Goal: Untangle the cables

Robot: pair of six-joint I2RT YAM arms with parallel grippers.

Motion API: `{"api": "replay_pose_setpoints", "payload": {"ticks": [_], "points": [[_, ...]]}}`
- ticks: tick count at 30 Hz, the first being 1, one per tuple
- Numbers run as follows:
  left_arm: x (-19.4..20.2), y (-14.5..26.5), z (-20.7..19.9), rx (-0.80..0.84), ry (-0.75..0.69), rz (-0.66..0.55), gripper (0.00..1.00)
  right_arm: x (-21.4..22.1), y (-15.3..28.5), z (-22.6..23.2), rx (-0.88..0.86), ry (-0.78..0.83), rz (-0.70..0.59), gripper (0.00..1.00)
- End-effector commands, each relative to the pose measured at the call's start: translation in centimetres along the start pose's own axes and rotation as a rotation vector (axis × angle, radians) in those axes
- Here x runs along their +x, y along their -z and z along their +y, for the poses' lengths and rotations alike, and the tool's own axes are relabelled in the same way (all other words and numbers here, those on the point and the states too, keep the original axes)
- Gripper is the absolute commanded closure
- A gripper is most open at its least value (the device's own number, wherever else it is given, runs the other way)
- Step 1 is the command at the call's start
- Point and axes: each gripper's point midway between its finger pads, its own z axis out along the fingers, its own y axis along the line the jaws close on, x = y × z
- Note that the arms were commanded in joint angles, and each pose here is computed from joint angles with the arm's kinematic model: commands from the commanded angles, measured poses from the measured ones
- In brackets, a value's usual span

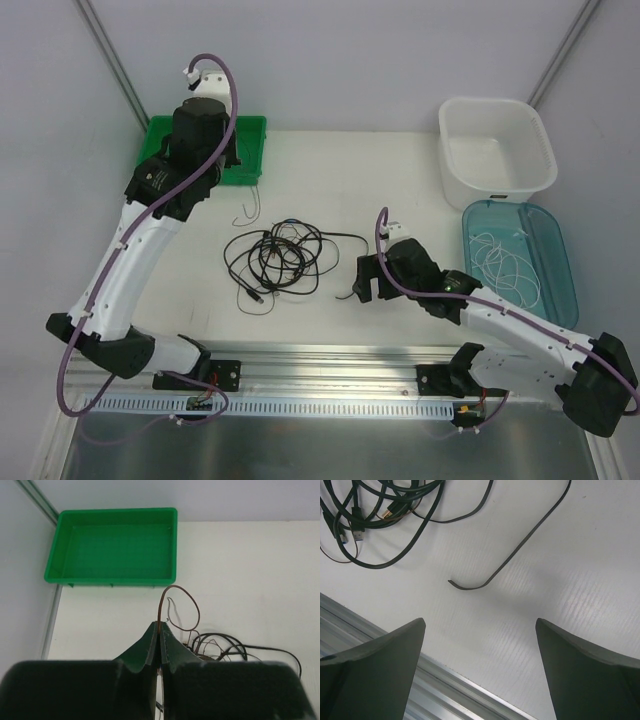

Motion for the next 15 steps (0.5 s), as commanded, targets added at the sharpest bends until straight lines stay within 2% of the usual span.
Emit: {"api": "replay_pose_setpoints", "payload": {"ticks": [1,8,15], "points": [[-3.2,-1.0,1.1,-0.032,0.095,-0.106,1.0,0.0,-0.1,0.6,-0.033,-0.01,-0.011,0.03],[-8.0,-4.9,4.3,-0.138,0.165,-0.216,1.0,1.6,-0.5,0.5,-0.049,0.005,0.021,0.03],[-11.5,-12.1,7.5,-0.238,0.186,-0.272,1.0,1.9,0.0,0.8,-0.074,0.023,0.029,0.03]]}}
